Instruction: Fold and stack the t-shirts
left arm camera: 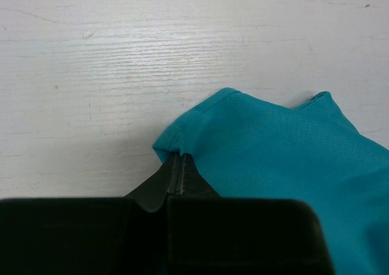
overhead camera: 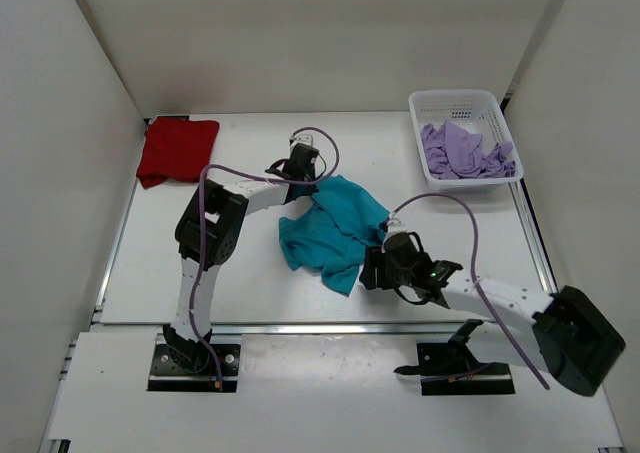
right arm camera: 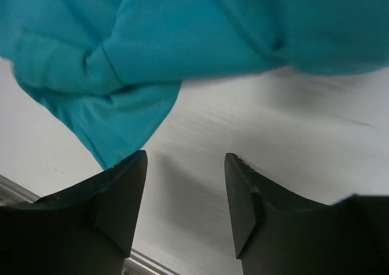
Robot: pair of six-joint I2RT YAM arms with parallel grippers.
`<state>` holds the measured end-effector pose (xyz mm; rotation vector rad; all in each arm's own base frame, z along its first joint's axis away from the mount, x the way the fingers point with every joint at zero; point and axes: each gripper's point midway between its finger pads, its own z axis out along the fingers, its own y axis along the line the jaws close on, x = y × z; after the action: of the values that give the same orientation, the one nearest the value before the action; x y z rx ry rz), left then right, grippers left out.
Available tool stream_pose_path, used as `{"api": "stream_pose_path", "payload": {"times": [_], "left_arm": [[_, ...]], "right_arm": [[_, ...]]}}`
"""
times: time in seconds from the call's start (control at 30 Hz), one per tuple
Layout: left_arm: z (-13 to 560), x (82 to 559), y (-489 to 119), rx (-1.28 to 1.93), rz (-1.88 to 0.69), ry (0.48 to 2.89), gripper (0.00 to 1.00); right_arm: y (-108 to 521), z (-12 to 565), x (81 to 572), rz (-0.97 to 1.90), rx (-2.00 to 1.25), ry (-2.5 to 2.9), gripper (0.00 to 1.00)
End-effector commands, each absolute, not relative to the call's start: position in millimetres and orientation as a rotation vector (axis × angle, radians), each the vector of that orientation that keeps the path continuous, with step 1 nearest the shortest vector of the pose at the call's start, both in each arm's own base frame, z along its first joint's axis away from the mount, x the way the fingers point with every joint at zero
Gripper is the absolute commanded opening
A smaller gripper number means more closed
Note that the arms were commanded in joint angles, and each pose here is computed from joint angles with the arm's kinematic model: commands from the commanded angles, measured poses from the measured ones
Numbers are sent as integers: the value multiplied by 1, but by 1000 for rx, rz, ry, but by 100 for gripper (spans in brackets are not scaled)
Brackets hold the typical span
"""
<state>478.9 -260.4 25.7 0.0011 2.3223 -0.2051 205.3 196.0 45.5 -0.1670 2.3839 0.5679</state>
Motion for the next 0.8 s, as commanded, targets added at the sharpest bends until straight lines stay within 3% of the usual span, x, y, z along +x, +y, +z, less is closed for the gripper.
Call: {"api": "stream_pose_path", "payload": {"times": [0.0, 0.2, 0.3, 0.37, 0.4, 0.43, 0.6, 0.77], "left_arm": [[70, 488, -259, -23, -232, 2213, 0], [92, 482, -256, -21, -270, 2165, 0], [108, 479, -250, -35, -296, 2146, 0], [115, 475, -246, -31, -302, 2147, 0], [125, 472, -245, -26, -314, 2134, 0], [128, 471, -239, -31, -310, 2128, 0], [182, 450, -231, -37, -403, 2075, 0], [266, 425, -209, -79, -479, 1941, 0]], "right_arm": [[231, 54, 213, 668, -231, 2339, 53], [245, 32, 210, 664, -231, 2397, 52], [255, 20, 207, 681, -259, 2418, 35], [259, 18, 208, 673, -274, 2428, 17], [260, 20, 210, 670, -270, 2431, 3], [261, 28, 216, 664, -256, 2410, 0], [243, 94, 235, 592, -243, 2265, 0], [208, 203, 243, 595, -188, 2053, 0]]}}
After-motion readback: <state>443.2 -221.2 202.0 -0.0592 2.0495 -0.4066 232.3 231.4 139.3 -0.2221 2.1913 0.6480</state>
